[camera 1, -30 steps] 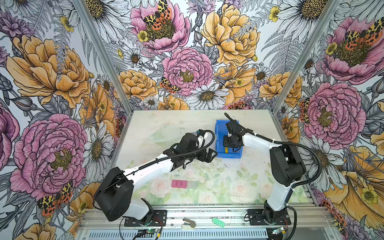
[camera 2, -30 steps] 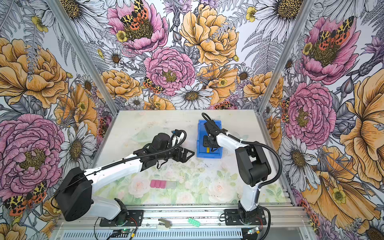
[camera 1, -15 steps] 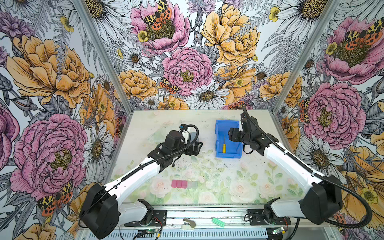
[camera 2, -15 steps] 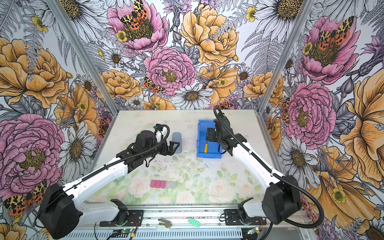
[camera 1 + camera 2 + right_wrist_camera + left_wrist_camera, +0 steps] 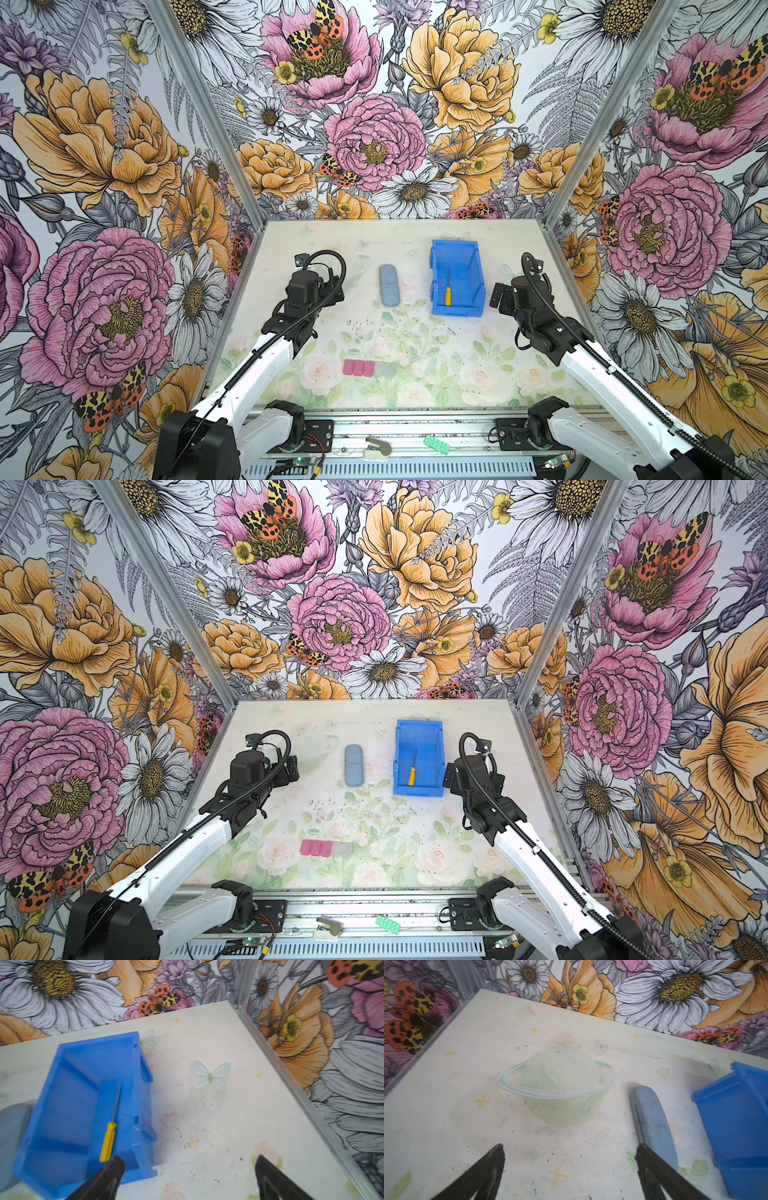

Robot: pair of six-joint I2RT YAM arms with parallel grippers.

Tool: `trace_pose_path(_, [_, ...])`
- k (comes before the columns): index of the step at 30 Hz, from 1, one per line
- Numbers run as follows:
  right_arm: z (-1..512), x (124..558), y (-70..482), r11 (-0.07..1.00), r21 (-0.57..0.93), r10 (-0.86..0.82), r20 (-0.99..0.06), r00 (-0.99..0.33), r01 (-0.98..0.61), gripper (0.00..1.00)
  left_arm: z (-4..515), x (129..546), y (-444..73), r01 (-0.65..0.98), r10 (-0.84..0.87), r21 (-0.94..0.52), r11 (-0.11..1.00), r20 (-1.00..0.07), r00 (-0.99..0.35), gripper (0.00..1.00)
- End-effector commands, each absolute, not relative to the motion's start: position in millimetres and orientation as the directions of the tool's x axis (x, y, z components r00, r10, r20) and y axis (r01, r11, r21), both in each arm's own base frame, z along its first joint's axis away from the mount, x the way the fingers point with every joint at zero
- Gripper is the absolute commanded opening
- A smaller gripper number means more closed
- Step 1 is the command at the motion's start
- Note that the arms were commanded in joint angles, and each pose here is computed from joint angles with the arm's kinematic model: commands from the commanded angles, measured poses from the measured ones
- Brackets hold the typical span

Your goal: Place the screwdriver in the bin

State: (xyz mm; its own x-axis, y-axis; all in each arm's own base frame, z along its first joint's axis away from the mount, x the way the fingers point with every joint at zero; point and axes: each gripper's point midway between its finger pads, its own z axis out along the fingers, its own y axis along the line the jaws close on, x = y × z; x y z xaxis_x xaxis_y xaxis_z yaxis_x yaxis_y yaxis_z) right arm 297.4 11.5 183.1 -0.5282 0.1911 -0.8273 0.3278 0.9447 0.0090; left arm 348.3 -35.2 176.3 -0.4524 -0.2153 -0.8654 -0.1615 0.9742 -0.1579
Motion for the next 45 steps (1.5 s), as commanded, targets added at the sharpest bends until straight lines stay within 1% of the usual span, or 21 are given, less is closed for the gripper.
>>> trace_pose_path(1, [185.1,291.3,-42.3,0.801,-0.042,0.236,-0.894,-0.38,0.597,1.0,182.2,354.0,10.2,-0.324,-0.186,-0.066,0.944,-0.917,-0.353,0.99])
trace_pose_path(2, [179.4,292.8,-51.0,0.774,-0.052,0.236,-0.901,-0.364,0.631,0.99,178.9,355.4,16.5,-0.341,-0.169,-0.04,0.939,-0.918,-0.359,0.99])
trace_pose_path(3, [174.6,297.5,-55.0,0.77,-0.055,0.233,-0.903,-0.361,0.635,0.99,177.9,357.8,20.2,-0.349,-0.153,-0.021,0.937,-0.922,-0.356,0.99])
trace_pose_path(9, [157.1,348.4,-58.1,0.847,-0.059,0.18,-0.903,-0.391,0.528,1.0,167.2,373.5,36.4,-0.403,-0.035,0.091,0.911,-0.955,-0.294,0.99])
trace_pose_path(12, [149.8,369.1,-63.5,0.859,-0.105,0.126,-0.905,-0.406,0.502,1.0,159.2,382.7,39.1,-0.409,-0.012,0.106,0.906,-0.961,-0.275,0.99])
trace_pose_path(15, [144.1,384.3,-67.5,0.877,-0.094,0.112,-0.914,-0.39,0.471,0.99,152.7,390.6,40.9,-0.417,-0.01,0.107,0.903,-0.963,-0.27,0.99])
trace_pose_path(17, [142.9,391.7,-68.2,0.885,-0.097,0.095,-0.92,-0.381,0.455,0.99,150.5,397.2,36.3,-0.39,-0.006,0.095,0.916,-0.968,-0.25,0.99])
trace_pose_path(19, [136.1,395.0,-68.7,0.891,-0.085,0.099,-0.923,-0.373,0.447,1.0,150.6,402.8,29.7,-0.353,0.017,0.106,0.93,-0.969,-0.248,0.99])
trace_pose_path(22, [126.8,396.5,-66.9,0.899,-0.076,0.094,-0.928,-0.36,0.432,1.0,145.0,404.4,33.1,-0.358,0.006,0.09,0.929,-0.974,-0.228,0.99])
trace_pose_path(24, [125.1,401.8,-60.2,0.92,-0.078,0.078,-0.924,-0.374,0.385,0.99,144.3,402.9,34.8,-0.355,-0.004,0.068,0.932,-0.98,-0.199,0.99])
trace_pose_path(26, [123.9,404.5,-53.2,0.939,-0.073,0.059,-0.929,-0.366,0.336,0.99,143.6,401.8,34.1,-0.341,-0.01,0.061,0.938,-0.979,-0.204,0.99])
trace_pose_path(28, [121.3,399.6,-49.4,0.956,-0.036,0.052,-0.956,-0.288,0.293,0.99,142.7,402.2,32.4,-0.305,-0.019,0.041,0.952,-0.982,-0.19,0.99])
trace_pose_path(30, [120.0,401.9,-42.1,0.969,-0.036,0.039,-0.955,-0.295,0.245,1.0,138.4,402.2,31.8,-0.253,-0.045,0.005,0.967,-0.98,-0.193,0.99])
trace_pose_path(33, [118.8,401.1,-39.7,0.973,-0.032,0.036,-0.958,-0.286,0.23,1.0,130.9,402.3,31.7,-0.217,-0.058,-0.022,0.976,-0.985,-0.16,0.99])
trace_pose_path(34, [117.8,400.5,-38.5,0.975,-0.03,0.034,-0.958,-0.283,0.221,0.99,128.5,401.6,32.6,-0.221,-0.06,-0.017,0.975,-0.981,-0.186,0.99])
trace_pose_path(38, [113.3,399.8,-33.3,0.981,-0.035,0.017,-0.965,-0.262,0.191,0.99,130.1,401.6,32.1,-0.221,-0.058,-0.019,0.975,-0.983,-0.175,0.99])
trace_pose_path(45, [113.1,399.1,-34.0,0.981,-0.028,0.025,-0.964,-0.266,0.193,0.99,130.3,401.5,31.8,-0.219,-0.057,-0.019,0.976,-0.984,-0.168,0.99])
